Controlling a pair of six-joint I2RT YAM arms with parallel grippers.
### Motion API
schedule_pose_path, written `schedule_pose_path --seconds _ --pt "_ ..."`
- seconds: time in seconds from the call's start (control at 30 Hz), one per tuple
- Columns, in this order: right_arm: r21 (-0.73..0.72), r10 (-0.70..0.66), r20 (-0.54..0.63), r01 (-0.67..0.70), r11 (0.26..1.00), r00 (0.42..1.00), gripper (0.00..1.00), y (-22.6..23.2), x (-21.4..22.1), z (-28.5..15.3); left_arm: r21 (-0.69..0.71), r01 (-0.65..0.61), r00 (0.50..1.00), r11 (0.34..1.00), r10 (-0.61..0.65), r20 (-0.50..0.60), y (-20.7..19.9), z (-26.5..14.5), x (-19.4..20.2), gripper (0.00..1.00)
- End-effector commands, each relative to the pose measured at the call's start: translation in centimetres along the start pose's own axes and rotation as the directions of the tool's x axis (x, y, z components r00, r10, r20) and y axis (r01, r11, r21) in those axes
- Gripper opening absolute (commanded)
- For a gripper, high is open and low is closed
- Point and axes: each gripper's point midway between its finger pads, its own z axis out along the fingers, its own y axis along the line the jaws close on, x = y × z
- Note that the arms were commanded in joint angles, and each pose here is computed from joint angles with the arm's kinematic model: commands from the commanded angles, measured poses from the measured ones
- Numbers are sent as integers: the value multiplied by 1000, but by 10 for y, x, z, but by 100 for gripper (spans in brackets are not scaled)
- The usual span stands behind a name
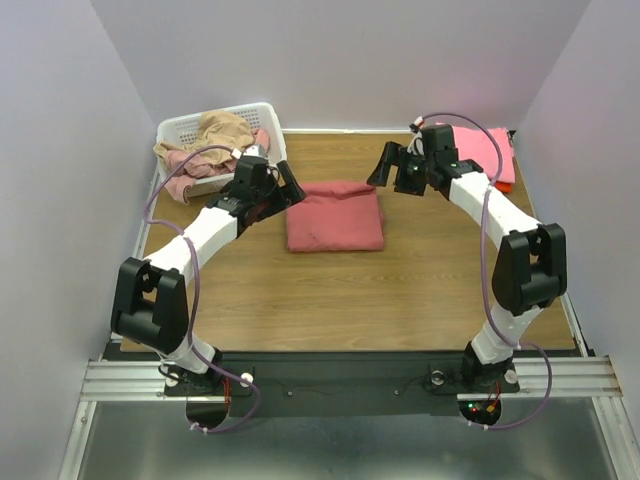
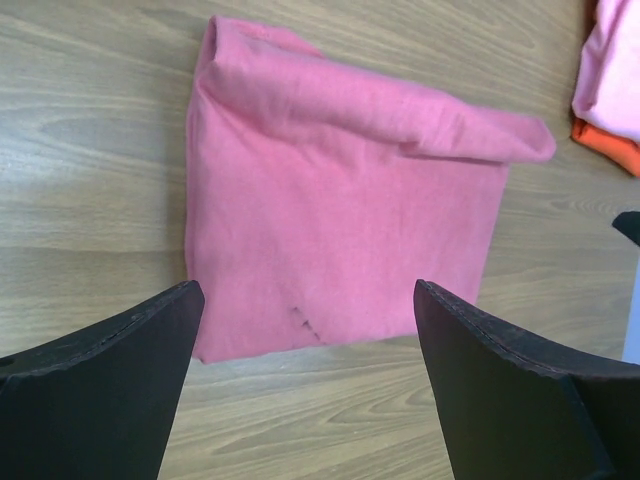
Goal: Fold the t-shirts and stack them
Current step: Fold the tshirt
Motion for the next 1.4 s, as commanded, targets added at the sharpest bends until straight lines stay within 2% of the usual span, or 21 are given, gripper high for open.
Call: schedule_pose_path --seconds 0.0,0.07,0.13,0.17,0.2,0.4,0.57,0.67,0.9,1.03,1.13,1.23,1.27,1.37 --pt "-221 -55 -88 35 975 995 100 48 25 18 121 -35 998 992 27 64 -36 2 -25 98" --pt "-264 -91 -83 66 962 992 100 69 21 27 108 -42 999 993 39 37 -34 20 -22 98" --pt "-264 -71 -119 37 964 990 100 66 26 47 122 -53 998 991 48 45 -42 37 -30 98" --pt "-277 -75 -94 46 960 993 100 74 13 49 124 -60 998 990 55 43 -43 43 -32 98" --pt "-240 -59 -102 33 970 993 100 63 14 65 142 -68 997 987 61 54 -52 46 -39 98" --pt "-156 -64 1 63 986 998 100 54 -25 93 122 -94 995 988 92 26 -50 86 -39 98" --pt "-104 -30 -23 28 994 999 100 32 -19 123 46 -99 995 994 99 1 -33 116 -35 98" --pt "-48 7 -64 -10 999 998 100 5 -1 145 17 -99 995 995 99 -10 -27 127 -32 98" --pt "-44 28 -107 -33 999 994 100 -12 12 157 -27 -97 995 995 96 -39 -12 141 -21 98" --pt "-78 27 -91 -34 996 995 100 -6 -2 148 -81 -84 995 993 79 -55 -2 141 -19 98" --pt "-95 5 -55 -10 995 998 100 9 -18 124 -67 -92 995 994 88 -52 -13 128 -28 99" --pt "-65 -18 9 18 998 1000 100 20 -34 87 -45 -101 994 994 103 27 -40 93 -55 98" --pt "-51 -23 28 25 998 999 100 22 -34 67 -37 -118 990 992 121 73 -55 70 -67 98" --pt "43 -4 67 1 999 998 100 8 -29 44 -45 -135 983 990 139 118 -65 38 -73 98"
